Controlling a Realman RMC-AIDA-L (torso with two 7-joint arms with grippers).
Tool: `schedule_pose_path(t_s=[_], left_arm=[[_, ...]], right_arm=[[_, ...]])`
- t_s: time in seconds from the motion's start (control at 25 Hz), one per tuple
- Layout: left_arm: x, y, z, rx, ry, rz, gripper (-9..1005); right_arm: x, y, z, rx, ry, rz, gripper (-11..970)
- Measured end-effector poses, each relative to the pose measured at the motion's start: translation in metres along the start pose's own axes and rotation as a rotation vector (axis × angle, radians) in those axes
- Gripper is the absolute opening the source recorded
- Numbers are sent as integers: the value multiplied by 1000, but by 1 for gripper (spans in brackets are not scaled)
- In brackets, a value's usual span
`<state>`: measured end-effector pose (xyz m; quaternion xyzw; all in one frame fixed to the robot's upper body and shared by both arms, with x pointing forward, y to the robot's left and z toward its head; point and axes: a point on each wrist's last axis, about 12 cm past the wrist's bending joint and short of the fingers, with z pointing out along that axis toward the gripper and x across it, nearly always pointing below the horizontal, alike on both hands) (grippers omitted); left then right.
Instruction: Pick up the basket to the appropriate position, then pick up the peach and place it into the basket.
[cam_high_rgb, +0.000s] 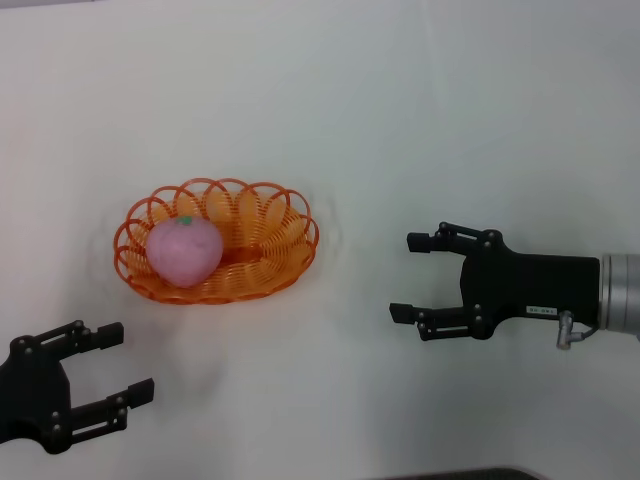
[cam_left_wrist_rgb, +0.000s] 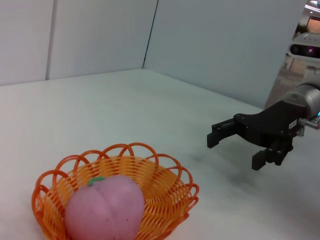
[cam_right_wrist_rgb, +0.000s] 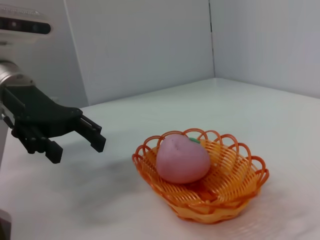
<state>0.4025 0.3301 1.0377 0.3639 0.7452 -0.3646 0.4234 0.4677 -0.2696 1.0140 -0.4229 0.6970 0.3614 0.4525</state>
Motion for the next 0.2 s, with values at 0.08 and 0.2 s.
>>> schedule_pose_path(t_s=[0.08, 0.2], left_arm=[[0, 0, 0, 0, 0, 0, 753], [0, 0, -1, -1, -1, 0, 753]], right_arm=[[0, 0, 0, -1, 1, 0, 945], [1, 1, 0, -2, 2, 0, 945]])
